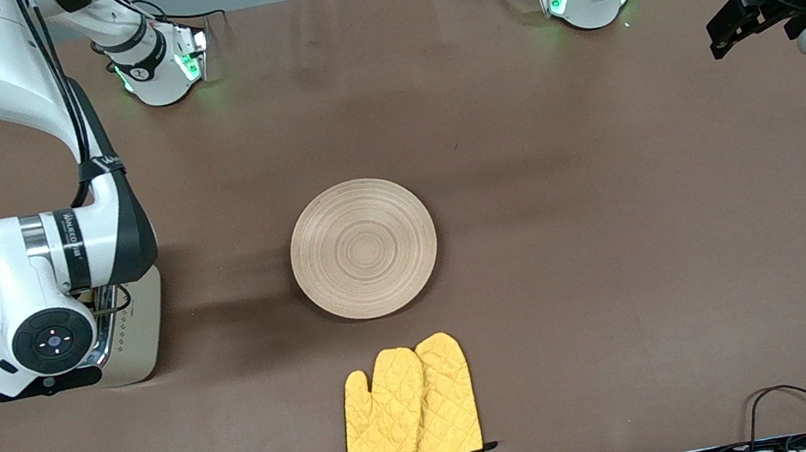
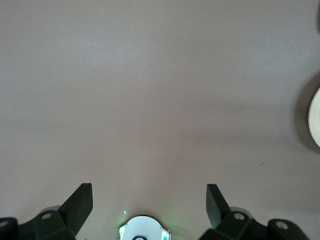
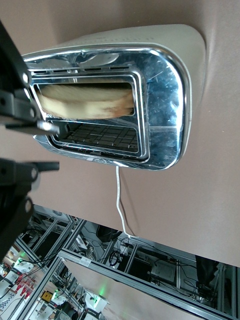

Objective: Move plate and put bread in toaster

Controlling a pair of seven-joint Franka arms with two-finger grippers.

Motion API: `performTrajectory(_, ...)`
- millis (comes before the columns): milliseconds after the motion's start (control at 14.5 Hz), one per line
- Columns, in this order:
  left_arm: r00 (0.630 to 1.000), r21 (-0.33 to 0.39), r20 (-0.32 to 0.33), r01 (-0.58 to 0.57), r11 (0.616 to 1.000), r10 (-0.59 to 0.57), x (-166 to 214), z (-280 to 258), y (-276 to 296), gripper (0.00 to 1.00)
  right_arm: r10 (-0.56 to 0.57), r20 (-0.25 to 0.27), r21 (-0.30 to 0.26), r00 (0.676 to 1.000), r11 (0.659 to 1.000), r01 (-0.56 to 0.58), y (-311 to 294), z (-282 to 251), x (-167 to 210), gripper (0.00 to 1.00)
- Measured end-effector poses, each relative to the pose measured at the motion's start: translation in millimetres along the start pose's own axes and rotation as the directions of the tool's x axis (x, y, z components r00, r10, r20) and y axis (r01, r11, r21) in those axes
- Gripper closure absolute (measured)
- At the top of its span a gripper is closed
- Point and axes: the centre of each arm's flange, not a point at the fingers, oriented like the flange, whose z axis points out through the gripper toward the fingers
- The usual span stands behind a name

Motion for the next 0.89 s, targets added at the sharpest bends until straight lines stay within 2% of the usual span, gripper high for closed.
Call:
performTrajectory(69,1.000,0.000,0.000,0.000,1.000,0.000,0.0,0.1,0.0,0.00,0.005,-0.020,0.034,1.000,0.999,-0.004,0.8,-5.0,0.2,0.56)
performTrajectory(206,1.000,0.000,0.001,0.000,1.000,0.000,0.3,0.6,0.0,0.00,0.041,-0.067,0.162,0.997,0.986,-0.029,19.2,-24.1,-7.0,0.35)
performTrajectory(344,1.000,0.000,0.003,0.000,1.000,0.000,0.5,1.2,0.0,0.00,0.094,-0.089,0.293,0.992,0.954,-0.064,64.3,-41.1,-26.5,0.16)
performTrajectory(413,1.000,0.000,0.003,0.000,1.000,0.000,0.6,1.4,0.0,0.00,0.111,-0.101,0.336,0.989,0.939,-0.071,87.8,-47.0,-37.6,0.04)
performTrajectory(482,1.000,0.000,0.003,0.000,1.000,0.000,0.6,1.4,0.0,0.00,0.124,-0.111,0.375,0.986,0.924,-0.074,109.0,-52.0,-49.1,0.00)
performTrajectory(688,1.000,0.000,0.003,0.000,1.000,0.000,0.6,1.3,0.0,0.00,0.149,-0.124,0.494,0.981,0.867,-0.069,152.6,-54.0,-76.2,0.00)
performTrajectory(894,1.000,0.000,0.002,0.000,1.000,0.000,0.4,1.0,0.0,0.00,0.142,-0.162,0.542,0.977,0.840,-0.032,184.5,-56.2,-105.2,0.00)
